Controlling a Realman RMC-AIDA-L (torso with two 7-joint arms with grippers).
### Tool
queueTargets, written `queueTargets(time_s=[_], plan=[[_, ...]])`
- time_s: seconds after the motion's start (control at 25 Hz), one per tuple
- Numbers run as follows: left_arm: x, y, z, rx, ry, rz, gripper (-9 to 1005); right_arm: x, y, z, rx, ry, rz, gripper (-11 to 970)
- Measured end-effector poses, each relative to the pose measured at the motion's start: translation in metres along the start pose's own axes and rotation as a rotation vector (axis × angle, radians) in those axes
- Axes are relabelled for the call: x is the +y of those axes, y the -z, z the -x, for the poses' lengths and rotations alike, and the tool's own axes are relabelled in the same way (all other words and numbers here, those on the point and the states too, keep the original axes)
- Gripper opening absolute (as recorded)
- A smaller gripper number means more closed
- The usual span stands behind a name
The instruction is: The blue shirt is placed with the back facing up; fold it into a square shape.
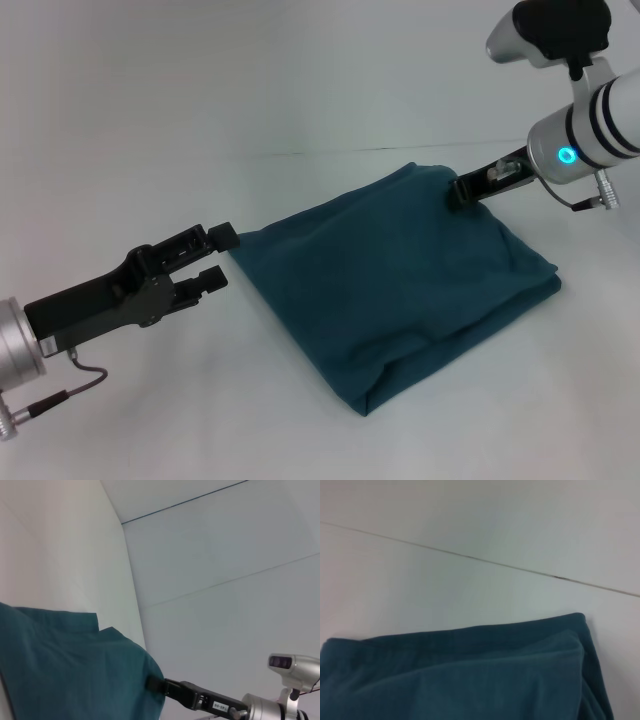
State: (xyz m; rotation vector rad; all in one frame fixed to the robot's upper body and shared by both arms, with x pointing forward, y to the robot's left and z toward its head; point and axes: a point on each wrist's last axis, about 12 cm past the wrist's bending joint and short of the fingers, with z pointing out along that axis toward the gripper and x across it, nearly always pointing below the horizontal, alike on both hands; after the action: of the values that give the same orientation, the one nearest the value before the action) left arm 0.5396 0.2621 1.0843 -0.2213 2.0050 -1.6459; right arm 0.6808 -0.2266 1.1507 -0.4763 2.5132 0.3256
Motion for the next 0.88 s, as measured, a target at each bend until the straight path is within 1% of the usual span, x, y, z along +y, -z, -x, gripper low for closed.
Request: queueTargets(time_s=[0.12, 0.4, 0.52, 0.76, 0.88], plan=[[0.000, -0.001, 0.000, 0.002, 0.004, -0.001, 901, 0.001, -0.004, -0.002, 0.002, 0.011, -0.014, 54], [0.000, -0.002, -0.001, 0.002, 0.005, -0.004, 900, -0.003, -0.006, -0.004, 0.025, -0.002, -0.074, 108], [0.000, -0.003, 0.000, 0.002, 0.003, -0.005, 900, -0.004, -0.005, -0.004, 0.023, -0.012, -0.081, 131], [0.000, -0.005, 0.000, 0.006, 0.005, -0.008, 900, -0.013, -0.001, -0.003, 0.008, -0.060, -0.099, 177], [0.000, -0.005, 0.001, 0.007, 0.005, -0.008, 900, -0.022, 0.001, -0.006, 0.003, -0.090, -0.122, 323]])
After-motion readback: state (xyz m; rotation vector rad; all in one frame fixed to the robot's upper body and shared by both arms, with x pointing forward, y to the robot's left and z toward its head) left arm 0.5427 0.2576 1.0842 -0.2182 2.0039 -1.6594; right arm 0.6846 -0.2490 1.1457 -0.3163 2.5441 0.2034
